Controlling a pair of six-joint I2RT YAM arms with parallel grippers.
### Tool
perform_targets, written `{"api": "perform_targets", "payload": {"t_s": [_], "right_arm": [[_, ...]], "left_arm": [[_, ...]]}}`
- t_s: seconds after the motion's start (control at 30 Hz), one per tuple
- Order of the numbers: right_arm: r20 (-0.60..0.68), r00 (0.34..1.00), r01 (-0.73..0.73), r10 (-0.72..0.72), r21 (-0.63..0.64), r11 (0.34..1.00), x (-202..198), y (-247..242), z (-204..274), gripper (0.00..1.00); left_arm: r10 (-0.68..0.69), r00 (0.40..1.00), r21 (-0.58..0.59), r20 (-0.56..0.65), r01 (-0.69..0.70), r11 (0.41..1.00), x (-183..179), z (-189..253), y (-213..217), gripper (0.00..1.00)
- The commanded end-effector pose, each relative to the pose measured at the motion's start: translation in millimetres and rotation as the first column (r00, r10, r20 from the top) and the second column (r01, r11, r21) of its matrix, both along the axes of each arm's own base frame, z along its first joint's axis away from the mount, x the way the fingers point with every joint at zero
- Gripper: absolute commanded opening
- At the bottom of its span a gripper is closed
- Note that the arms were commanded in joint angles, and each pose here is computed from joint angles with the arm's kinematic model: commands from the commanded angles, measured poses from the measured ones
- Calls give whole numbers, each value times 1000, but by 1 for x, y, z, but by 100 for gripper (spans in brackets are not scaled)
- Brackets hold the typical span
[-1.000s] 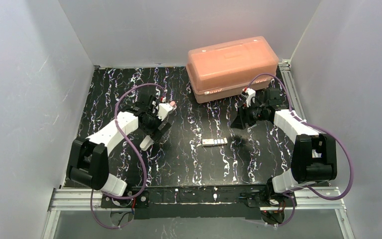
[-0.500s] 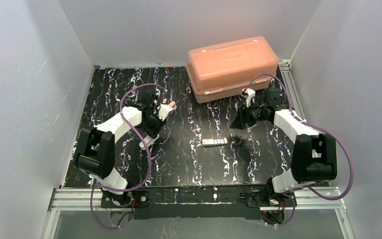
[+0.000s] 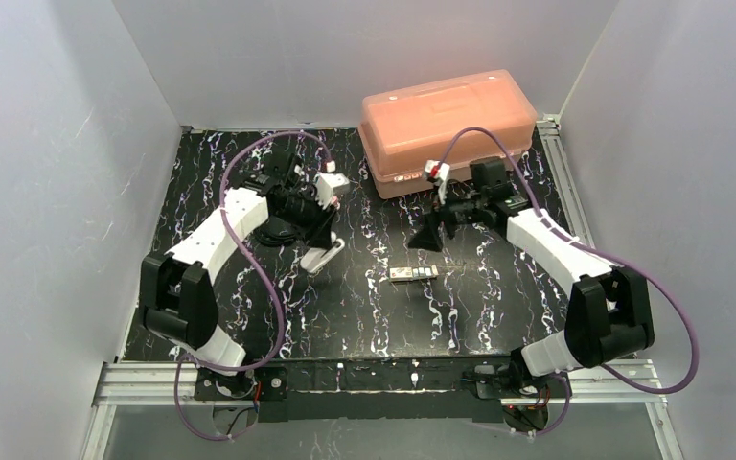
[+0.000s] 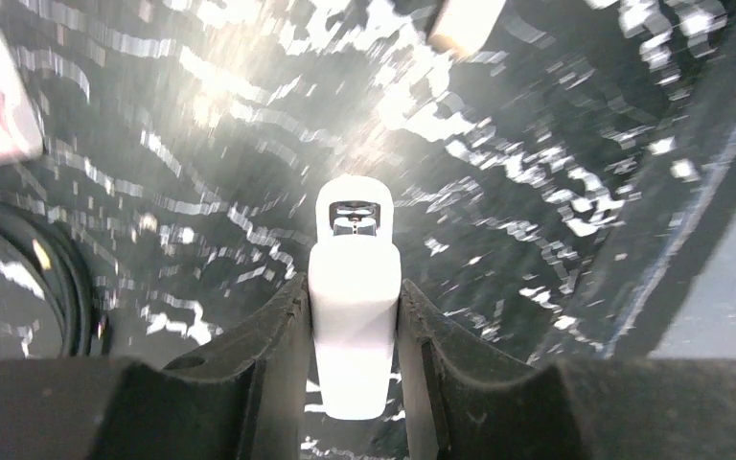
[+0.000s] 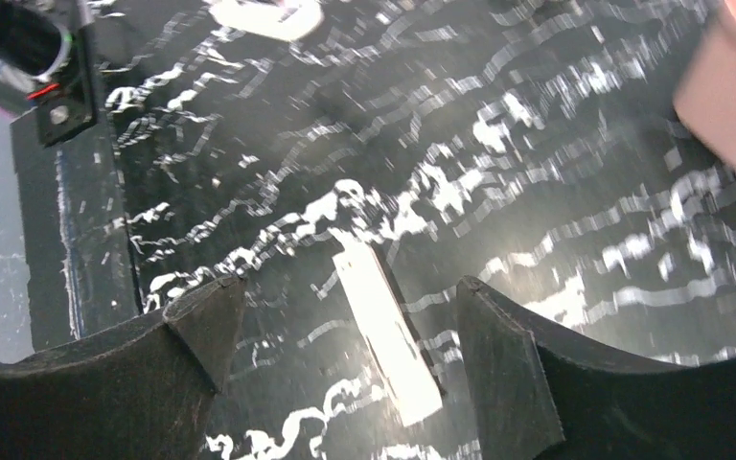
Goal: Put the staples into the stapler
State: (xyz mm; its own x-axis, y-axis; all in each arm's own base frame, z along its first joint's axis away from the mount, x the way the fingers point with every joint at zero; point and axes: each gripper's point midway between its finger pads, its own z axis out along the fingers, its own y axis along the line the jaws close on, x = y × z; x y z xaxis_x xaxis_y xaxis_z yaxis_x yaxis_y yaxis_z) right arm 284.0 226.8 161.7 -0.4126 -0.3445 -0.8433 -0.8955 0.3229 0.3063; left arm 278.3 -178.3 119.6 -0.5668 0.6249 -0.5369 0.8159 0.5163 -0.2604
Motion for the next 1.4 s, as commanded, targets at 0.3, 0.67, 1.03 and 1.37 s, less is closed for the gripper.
{"api": "perform_targets", "payload": {"t_s": [0.3, 0.67, 1.03, 1.37], "right_arm": [[208, 941, -304, 269, 160, 939, -37, 76, 91, 99], [118, 940, -340, 321, 228, 912, -62, 77, 81, 89], [80, 946, -323, 314, 263, 909, -64, 82, 78, 62], [70, 975, -222, 211, 274, 936, -41, 69, 76, 1]], "left_arm": [[-269, 953, -434, 141, 303, 848, -54, 139, -103, 0], [-254, 942, -489, 221, 332, 807, -53, 151, -116, 0], [-256, 943, -483, 212, 329, 812, -53, 145, -120, 0], [-219, 941, -486, 257, 322, 812, -47, 146, -114, 0]]}}
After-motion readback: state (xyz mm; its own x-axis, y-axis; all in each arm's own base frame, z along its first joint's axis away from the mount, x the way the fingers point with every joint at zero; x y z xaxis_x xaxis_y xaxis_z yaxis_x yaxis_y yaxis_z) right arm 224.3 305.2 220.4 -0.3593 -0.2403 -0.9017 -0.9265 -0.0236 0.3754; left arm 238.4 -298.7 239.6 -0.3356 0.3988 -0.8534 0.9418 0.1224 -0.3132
